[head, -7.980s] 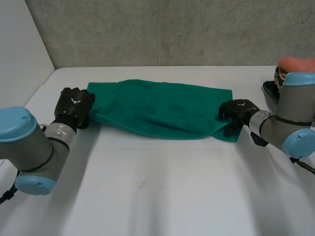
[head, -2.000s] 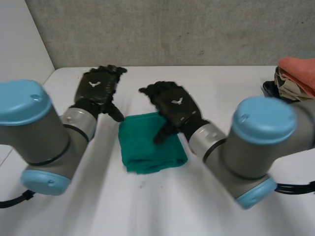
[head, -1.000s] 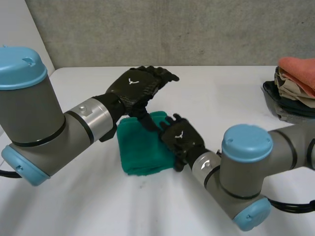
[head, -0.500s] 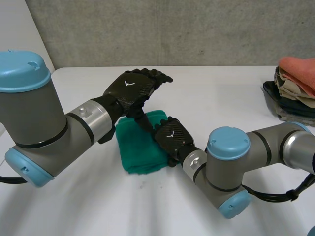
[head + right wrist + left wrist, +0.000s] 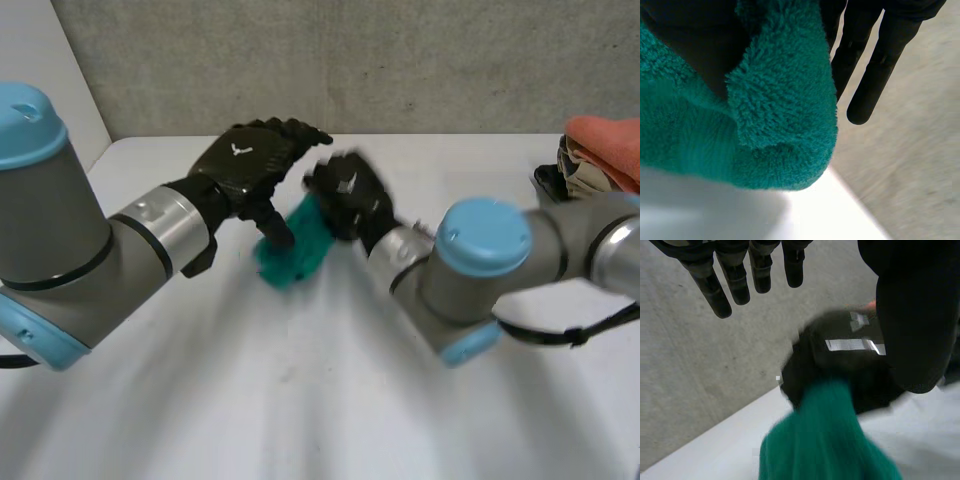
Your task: Fold the laundry.
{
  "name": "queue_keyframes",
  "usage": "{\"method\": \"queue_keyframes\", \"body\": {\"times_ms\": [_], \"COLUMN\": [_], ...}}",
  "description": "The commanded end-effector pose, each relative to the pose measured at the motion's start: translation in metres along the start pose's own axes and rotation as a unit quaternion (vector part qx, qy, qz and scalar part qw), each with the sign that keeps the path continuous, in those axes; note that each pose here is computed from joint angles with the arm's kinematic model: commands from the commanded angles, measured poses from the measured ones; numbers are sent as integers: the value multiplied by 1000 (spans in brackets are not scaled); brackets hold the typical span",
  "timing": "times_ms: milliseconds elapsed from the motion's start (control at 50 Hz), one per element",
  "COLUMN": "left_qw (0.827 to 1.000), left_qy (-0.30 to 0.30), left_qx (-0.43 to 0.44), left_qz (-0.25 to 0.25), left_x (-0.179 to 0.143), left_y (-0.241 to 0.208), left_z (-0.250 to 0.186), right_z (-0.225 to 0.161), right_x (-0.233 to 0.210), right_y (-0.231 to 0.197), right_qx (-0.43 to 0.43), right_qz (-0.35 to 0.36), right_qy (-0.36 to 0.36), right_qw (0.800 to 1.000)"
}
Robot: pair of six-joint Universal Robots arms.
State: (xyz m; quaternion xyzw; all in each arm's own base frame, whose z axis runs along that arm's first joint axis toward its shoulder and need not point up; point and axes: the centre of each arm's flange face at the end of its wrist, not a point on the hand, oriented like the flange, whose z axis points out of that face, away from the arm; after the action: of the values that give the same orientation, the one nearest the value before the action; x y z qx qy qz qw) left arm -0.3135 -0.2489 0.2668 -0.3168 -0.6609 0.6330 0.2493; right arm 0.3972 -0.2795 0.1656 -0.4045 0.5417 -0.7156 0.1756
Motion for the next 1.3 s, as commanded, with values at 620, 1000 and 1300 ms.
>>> {"method": "queue_keyframes", "body": {"times_ms": [620,1000,1300], "left_qw": [998,997,995], "left_qy": [23,34,43], "left_qx": [66,67,94], "left_qz": [6,4,7], "left_x": [24,34,43], "left_y": [-32,-34,-54], "left_z": [-7,-9,-21], "right_z": [-159,-185,-230], "right_x": [433,442,451], "right_y": [138,104,12], "right_qx": [49,10,-186], "right_qz": [-7,52,-179], "right_qy": [261,323,494], "right_qw": [964,945,830]}}
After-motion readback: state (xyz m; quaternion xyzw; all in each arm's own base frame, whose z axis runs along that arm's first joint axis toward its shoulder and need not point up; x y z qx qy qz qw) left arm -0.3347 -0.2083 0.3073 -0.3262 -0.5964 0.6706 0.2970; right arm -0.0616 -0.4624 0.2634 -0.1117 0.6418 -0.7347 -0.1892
